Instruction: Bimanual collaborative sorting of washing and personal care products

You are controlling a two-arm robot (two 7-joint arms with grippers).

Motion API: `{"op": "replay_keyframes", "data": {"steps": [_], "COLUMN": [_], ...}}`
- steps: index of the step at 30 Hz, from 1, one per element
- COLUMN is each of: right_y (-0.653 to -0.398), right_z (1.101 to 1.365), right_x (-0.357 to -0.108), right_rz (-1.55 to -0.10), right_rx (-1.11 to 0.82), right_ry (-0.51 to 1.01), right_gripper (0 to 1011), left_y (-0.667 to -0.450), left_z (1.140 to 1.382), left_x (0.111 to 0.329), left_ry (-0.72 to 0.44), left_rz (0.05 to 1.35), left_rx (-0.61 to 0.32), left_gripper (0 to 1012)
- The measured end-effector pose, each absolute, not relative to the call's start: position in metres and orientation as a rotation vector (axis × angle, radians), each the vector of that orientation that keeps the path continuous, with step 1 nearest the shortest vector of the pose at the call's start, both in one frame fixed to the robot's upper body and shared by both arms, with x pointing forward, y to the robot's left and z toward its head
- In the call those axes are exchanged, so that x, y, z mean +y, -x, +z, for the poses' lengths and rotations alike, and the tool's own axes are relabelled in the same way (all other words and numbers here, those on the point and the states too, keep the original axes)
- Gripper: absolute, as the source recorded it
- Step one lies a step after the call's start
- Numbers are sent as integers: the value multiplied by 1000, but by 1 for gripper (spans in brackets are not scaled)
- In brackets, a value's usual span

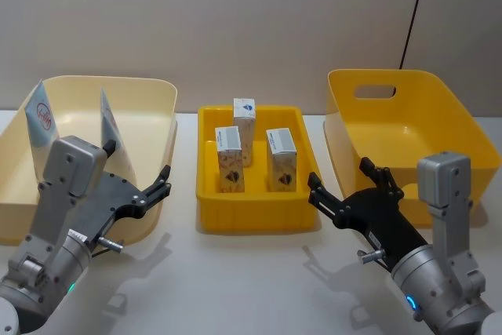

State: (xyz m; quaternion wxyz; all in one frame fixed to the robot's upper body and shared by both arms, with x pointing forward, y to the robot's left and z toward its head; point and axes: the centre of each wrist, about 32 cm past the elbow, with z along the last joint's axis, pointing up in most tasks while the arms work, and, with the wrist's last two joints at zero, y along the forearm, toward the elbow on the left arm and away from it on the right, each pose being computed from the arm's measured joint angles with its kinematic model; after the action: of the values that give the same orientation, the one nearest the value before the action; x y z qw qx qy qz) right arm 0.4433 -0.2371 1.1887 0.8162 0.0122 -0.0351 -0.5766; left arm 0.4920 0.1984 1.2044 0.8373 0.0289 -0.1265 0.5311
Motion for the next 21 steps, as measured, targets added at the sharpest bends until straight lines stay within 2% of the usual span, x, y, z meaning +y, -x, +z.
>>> {"op": "replay_keyframes", "data": {"steps": [21], "right_y": [-443], "right_z": [1189], "right_x": [-237], "right_rz": [-1229], "right_rx": [-75], "right_ry": [-26], "right_gripper": [1009], "left_y": [-493], "left_z": [1211], "left_x": [209], "left_ry": [-70], "left_rz": [1127], "left_rx": [-234], "left_gripper": [1003]}}
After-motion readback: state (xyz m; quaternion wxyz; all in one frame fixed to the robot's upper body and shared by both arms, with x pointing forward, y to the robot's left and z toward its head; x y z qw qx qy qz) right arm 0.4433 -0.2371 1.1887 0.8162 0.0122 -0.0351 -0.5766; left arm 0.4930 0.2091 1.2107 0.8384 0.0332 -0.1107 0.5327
